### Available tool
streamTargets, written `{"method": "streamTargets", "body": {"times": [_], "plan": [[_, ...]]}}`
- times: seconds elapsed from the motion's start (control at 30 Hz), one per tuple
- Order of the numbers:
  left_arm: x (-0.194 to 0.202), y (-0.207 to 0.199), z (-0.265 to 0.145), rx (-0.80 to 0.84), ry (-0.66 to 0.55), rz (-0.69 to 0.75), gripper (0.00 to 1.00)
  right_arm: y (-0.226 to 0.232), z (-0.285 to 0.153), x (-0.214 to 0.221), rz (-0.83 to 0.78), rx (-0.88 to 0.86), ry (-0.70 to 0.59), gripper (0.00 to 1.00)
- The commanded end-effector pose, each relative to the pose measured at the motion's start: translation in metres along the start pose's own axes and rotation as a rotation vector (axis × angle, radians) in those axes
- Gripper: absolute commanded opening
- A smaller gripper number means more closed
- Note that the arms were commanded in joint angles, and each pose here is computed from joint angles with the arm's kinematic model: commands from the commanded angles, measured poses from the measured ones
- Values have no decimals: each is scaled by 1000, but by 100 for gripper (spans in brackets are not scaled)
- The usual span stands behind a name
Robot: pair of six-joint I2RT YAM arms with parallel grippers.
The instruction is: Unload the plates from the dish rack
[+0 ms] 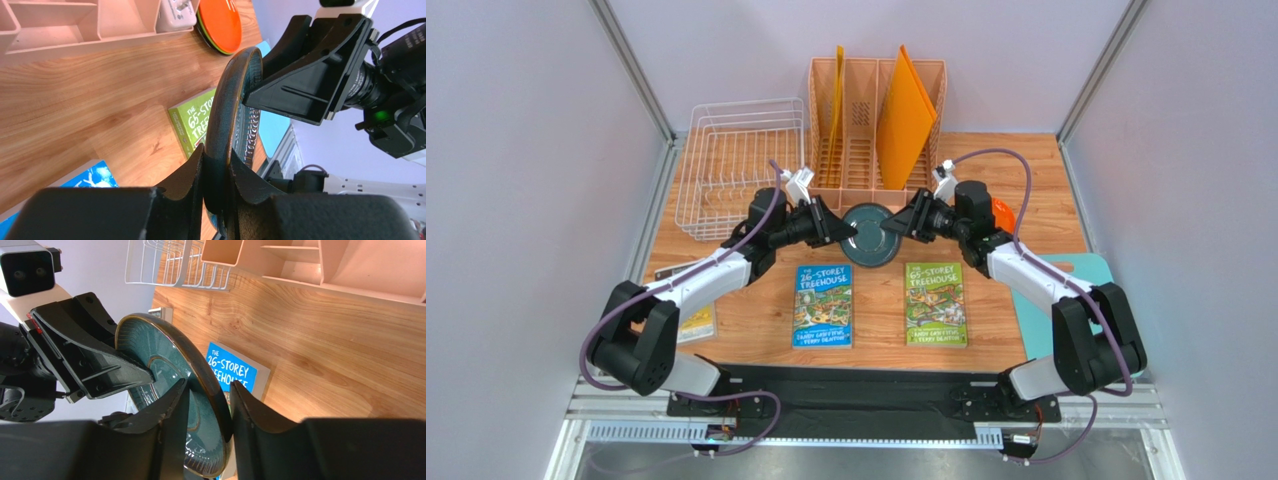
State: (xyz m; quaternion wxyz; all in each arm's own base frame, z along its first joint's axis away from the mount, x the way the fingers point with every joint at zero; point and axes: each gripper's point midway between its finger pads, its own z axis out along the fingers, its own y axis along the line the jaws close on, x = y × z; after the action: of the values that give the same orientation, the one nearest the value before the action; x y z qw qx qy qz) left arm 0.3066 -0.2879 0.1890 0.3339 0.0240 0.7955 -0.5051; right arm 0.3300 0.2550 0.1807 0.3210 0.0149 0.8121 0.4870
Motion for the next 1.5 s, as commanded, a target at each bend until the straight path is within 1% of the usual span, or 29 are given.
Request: {"method": "streamTargets", "body": {"times": [0.0,0.03,0.1,0.13,0.2,0.23,0.33,0.4,0.43,0.47,0.5,0.53,0.57,0.67,0.8,0.87,0.9,0.93,0.97,1.0,1.03,1.07,1.13,1.17,1.23,1.27,1.4,1.47], "plan": [[-37,-46,2,141,-101,72,0,28,3,-2,-30,-138,18,31],[-38,-45,3,142,-102,73,0,31,2,0,-32,-164,29,28],[-39,-46,5,146,-103,77,0,32,2,5,-30,-184,49,15],[-38,-44,6,144,-101,75,0,36,1,8,-37,-212,70,13],[-40,-46,8,150,-100,81,0,39,-1,14,-42,-239,87,1],[-39,-44,10,147,-96,78,0,43,-3,14,-47,-260,91,0],[-40,-43,13,146,-88,75,0,41,-7,15,-46,-246,78,0],[-40,-42,15,141,-82,77,13,39,-9,14,-48,-225,63,0],[-40,-40,16,136,-80,79,23,39,-11,12,-46,-209,51,0],[-41,-39,16,130,-81,80,38,36,-13,8,-48,-192,35,0],[-39,-37,17,125,-77,87,41,37,-14,5,-52,-182,25,0],[-40,-37,16,121,-78,89,48,34,-18,0,-47,-149,3,0],[-41,-35,16,110,-84,90,58,32,-20,-3,-47,-130,-12,0],[-41,-31,15,87,-85,101,67,27,-34,-19,-54,-69,-76,0],[-41,-24,13,45,-87,117,73,14,-54,-38,-50,24,-160,0],[-44,-23,9,19,-99,139,75,-5,-75,-55,-40,126,-234,0],[-43,-14,6,-34,-98,165,77,-13,-84,-60,-30,158,-256,0],[-46,-14,1,-55,-107,190,79,-27,-103,-73,-9,215,-315,0],[-53,-7,-3,-106,-133,242,89,-36,-113,-78,1,250,-344,0],[-52,-4,-11,-145,-129,261,90,-41,-126,-85,-2,280,-382,0],[-55,0,-15,-178,-140,289,91,-66,-147,-95,29,380,-437,0],[-62,10,-21,-245,-164,350,91,-73,-157,-99,32,414,-461,0],[-67,15,-36,-314,-186,397,94,-96,-179,-107,61,501,-507,0],[-72,26,-45,-390,-199,436,99,-104,-185,-110,74,529,-520,0],[-76,31,-59,-458,-210,472,99,-122,-196,-116,106,584,-539,0],[-83,38,-69,-520,-229,508,99,-127,-198,-118,105,599,-539,0],[-95,44,-100,-650,-283,563,99,-155,-198,-129,152,643,-518,0],[-97,51,-112,-708,-306,578,100,-163,-201,-142,151,659,-537,0]]}}
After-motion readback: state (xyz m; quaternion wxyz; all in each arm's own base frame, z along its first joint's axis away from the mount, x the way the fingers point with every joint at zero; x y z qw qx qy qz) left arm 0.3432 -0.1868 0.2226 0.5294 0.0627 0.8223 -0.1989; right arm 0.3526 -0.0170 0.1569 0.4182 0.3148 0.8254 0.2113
